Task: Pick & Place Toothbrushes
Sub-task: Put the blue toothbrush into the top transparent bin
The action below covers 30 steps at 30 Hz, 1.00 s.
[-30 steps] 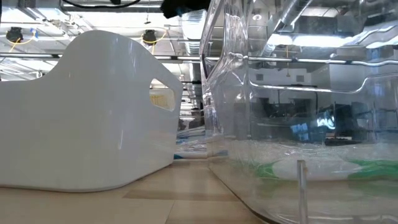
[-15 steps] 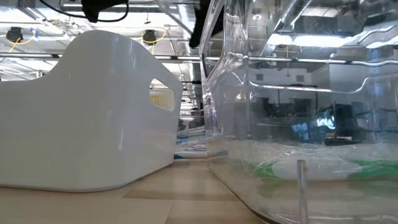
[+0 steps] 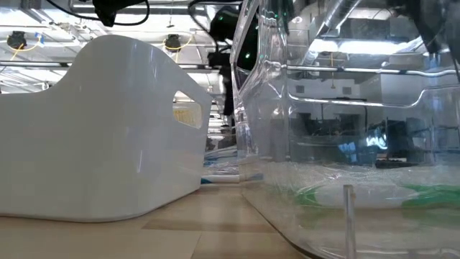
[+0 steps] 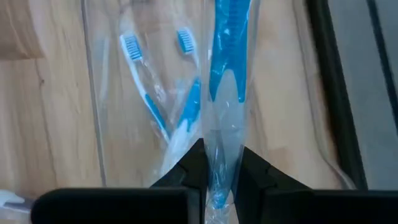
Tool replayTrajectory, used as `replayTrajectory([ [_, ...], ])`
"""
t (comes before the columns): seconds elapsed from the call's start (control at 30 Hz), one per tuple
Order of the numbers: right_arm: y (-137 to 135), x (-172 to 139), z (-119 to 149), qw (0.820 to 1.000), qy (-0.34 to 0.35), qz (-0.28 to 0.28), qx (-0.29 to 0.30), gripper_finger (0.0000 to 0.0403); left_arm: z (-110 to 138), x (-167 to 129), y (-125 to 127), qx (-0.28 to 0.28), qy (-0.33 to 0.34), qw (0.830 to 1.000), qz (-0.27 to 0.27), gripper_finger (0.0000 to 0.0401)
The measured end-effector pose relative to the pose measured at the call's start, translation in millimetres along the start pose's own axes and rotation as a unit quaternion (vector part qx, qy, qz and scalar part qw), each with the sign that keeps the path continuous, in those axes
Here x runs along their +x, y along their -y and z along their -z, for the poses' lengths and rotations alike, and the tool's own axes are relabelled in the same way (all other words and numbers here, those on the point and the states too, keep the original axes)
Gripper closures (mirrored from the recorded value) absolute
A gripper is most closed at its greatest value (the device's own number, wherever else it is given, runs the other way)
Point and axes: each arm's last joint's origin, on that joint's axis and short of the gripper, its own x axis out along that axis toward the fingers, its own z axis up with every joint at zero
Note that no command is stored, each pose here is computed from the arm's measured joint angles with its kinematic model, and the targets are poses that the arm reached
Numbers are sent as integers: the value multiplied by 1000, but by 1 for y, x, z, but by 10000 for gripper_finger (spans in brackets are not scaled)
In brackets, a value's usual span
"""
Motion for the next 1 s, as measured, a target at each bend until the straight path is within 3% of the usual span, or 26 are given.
replayTrajectory([
  [0.4, -9, 58, 11, 998, -66, 4, -11, 363, 1, 1, 0, 1, -3, 1000, 0, 241],
  [0.87, -7, 58, 18, 995, -100, 13, -16, 363, 0, 1, 0, 1, -2, 1000, 0, 247],
  [1.0, -8, 57, 18, 995, -101, 4, 8, 363, 0, 1, 0, 1, -1, 1000, 0, 248],
])
